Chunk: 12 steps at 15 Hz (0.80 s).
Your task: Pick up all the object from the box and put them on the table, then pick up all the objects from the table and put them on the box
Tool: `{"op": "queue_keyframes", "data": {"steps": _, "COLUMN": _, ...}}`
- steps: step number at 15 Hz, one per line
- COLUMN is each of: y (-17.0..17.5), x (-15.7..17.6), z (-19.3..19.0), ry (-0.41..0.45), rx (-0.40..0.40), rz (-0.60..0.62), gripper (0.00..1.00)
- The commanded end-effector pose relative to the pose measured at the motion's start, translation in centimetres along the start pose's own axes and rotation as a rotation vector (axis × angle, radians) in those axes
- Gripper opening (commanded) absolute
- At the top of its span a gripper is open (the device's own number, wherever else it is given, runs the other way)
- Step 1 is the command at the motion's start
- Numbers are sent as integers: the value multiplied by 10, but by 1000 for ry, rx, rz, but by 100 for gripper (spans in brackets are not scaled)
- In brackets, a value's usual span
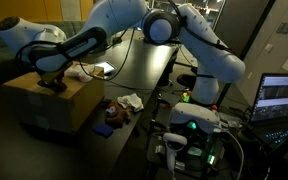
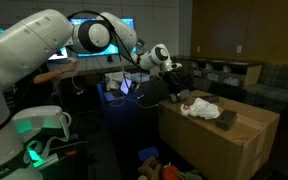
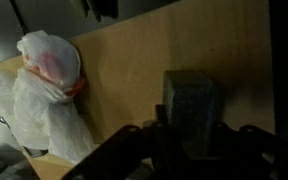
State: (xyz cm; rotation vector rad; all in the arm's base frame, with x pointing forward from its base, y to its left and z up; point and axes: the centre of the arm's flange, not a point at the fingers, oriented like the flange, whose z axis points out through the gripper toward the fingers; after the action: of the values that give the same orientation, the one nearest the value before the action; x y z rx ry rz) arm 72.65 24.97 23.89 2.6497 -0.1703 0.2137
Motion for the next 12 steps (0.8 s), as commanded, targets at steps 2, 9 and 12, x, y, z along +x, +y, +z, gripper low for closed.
{"op": "queue_keyframes", "data": {"steps": 2, "y": 3, "x": 11, "z": -15, "ry": -11, "rx": 7, "rz": -49, "gripper": 63}}
{"op": "queue_keyframes", "data": {"steps": 9, "y": 25, "x": 16, "z": -55, "ry": 26, "rx": 22, "rz": -40, "gripper": 100}}
{"op": "queue_keyframes", "data": {"steps": 12, "y": 35, "x": 23, "z": -72, "ry": 37, "rx": 26, "rz": -8, "gripper": 100}}
